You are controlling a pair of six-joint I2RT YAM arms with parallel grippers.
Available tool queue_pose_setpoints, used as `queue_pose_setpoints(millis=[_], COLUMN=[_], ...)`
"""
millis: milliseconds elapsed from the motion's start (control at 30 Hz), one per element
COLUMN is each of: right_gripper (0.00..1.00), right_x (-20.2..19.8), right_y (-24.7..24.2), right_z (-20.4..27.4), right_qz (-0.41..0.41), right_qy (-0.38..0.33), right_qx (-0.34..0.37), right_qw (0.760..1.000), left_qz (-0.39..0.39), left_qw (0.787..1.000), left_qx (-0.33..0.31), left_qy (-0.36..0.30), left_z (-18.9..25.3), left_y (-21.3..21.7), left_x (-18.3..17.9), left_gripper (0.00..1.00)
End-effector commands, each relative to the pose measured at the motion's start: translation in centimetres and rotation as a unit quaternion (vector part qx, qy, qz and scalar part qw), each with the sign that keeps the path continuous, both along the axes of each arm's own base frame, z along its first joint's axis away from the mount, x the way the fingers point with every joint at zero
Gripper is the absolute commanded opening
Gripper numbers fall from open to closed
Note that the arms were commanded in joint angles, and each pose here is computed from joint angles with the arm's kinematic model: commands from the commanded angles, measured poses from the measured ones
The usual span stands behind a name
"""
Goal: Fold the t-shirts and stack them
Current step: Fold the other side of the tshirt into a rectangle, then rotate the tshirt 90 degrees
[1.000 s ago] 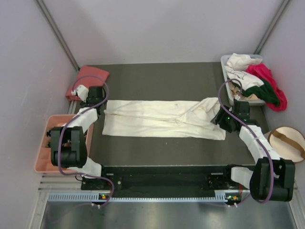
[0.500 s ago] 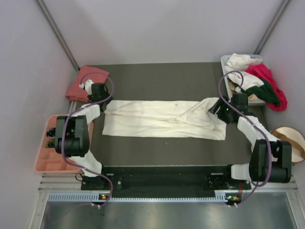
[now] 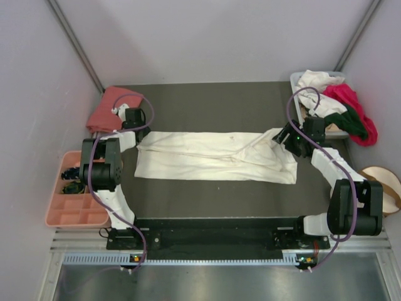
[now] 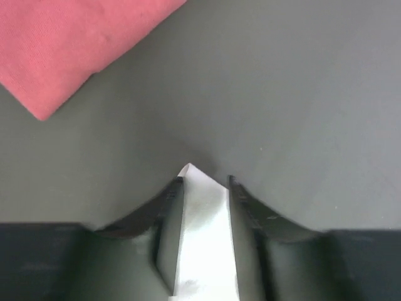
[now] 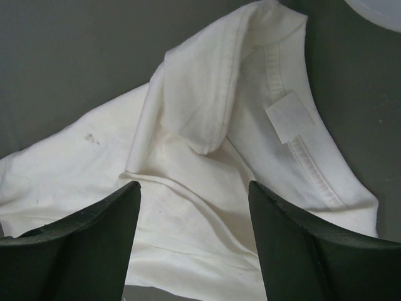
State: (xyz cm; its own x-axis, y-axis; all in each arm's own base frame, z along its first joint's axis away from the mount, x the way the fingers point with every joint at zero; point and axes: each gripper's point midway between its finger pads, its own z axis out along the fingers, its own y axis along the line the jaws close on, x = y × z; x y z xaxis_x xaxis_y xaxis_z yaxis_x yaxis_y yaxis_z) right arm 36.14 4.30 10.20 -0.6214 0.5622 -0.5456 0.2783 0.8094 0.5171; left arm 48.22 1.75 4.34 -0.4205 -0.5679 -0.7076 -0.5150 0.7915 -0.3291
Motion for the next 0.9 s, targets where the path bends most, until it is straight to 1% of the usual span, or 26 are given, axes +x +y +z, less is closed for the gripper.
queue_pose_setpoints(millis=[0, 67, 100, 200, 300, 433, 533, 633, 733, 767, 833, 867], right_gripper=[0.69, 0.69, 0.7, 0.7, 0.7, 0.7, 0.7, 0.7, 0.7, 0.7, 0.7, 0.71], right_x=[1.0, 1.1, 1.0, 0.8, 0.7, 0.7, 0.7, 0.6, 0.5, 0.4, 0.3, 0.3], right_y=[0.3, 0.3, 0.3, 0.2, 0.2, 0.2, 0.2, 0.3, 0.3, 0.4, 0.5, 0.5], right_z=[2.2, 2.3, 2.2, 2.2, 2.1, 2.1, 1.9, 1.7, 1.8, 1.7, 2.0, 2.2], right_qz=[0.002, 0.004, 0.003, 0.003, 0.003, 0.002, 0.002, 0.003, 0.005, 0.006, 0.009, 0.011], right_qy=[-0.036, -0.037, -0.035, -0.033, -0.032, -0.032, -0.032, -0.03, -0.03, -0.029, -0.032, -0.035], right_qx=[0.001, 0.001, 0.0, 0.0, -0.003, -0.004, -0.002, 0.0, 0.0, 0.0, 0.002, 0.002], right_qw=[0.999, 0.999, 0.999, 0.999, 0.999, 0.999, 0.999, 1.0, 1.0, 1.0, 0.999, 0.999], left_qz=[0.002, 0.003, 0.004, 0.008, 0.008, 0.01, 0.014, 0.016, 0.011, 0.006, 0.0, -0.02], left_qw=[0.999, 0.999, 1.0, 1.0, 1.0, 1.0, 0.999, 0.999, 1.0, 1.0, 1.0, 0.999], left_qx=[0.016, 0.019, 0.022, 0.024, 0.022, 0.022, 0.029, 0.032, 0.024, 0.019, 0.017, 0.016], left_qy=[-0.032, -0.025, -0.021, -0.016, -0.01, -0.005, -0.003, -0.001, -0.011, -0.013, -0.025, -0.03], left_z=[1.8, 1.5, 1.3, 1.2, 1.0, 0.9, 1.1, 1.1, 1.8, 1.9, 3.0, 3.5], left_y=[0.5, 0.6, 0.7, 0.9, 0.8, 0.9, 1.1, 1.2, 0.9, 0.6, 0.4, -1.4], left_x=[2.0, 2.1, 2.1, 2.5, 2.7, 2.5, 2.3, 2.3, 2.6, 2.7, 3.1, 3.2], left_gripper=[0.33, 0.27, 0.22, 0.14, 0.1, 0.09, 0.15, 0.18, 0.29, 0.41, 0.53, 0.56])
